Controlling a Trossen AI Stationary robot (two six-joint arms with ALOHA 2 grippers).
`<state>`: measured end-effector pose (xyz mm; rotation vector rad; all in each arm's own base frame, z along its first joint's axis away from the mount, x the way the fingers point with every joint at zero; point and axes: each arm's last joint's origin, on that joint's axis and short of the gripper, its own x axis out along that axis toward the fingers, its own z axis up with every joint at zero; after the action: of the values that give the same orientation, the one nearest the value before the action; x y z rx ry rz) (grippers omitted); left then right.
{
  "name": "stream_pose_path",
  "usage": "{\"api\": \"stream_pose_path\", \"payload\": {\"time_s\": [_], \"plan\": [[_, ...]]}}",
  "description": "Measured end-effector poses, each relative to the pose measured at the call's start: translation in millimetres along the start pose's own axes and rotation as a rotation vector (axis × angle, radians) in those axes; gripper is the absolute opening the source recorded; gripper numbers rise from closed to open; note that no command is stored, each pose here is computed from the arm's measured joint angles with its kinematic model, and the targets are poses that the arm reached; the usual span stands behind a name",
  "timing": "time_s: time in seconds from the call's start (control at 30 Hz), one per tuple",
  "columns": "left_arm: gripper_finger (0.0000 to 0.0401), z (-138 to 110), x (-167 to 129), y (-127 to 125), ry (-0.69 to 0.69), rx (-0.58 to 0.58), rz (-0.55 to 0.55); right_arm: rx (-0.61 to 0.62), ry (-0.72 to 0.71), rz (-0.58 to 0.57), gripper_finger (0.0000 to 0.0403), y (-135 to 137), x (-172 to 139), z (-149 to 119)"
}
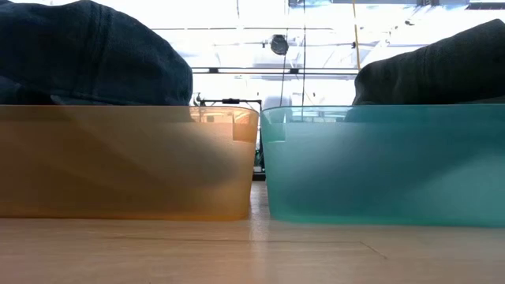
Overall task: Pick & Place hat
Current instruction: Put the left gray cap into the blue green bin
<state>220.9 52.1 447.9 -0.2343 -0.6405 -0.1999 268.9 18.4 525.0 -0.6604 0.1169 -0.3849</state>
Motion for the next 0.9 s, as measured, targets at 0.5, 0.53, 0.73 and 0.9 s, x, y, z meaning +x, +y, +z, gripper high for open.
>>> {"api": "stream_pose_path", "payload": {"time_s": [0.5,0.53,0.73,0.9], "plan": [[0.0136,-37.9,-7.0,1.2,0.488,-0.535,-0.079,-0.189,0.13,0.025,0.0,-19.1,-58.0,-7.8],[0.0133,-37.6,-7.2,1.7,0.487,-0.542,-0.075,-0.214,0.131,0.036,0.0,-18.1,-60.2,-7.8],[0.0121,-35.9,-8.3,5.3,0.485,-0.597,-0.049,-0.427,0.18,0.04,0.0,-6.0,-73.8,-3.1],[0.012,-35.4,-8.6,6.5,0.485,-0.649,-0.03,-0.55,0.222,0.027,0.0,11.5,-82.7,4.2]]}}
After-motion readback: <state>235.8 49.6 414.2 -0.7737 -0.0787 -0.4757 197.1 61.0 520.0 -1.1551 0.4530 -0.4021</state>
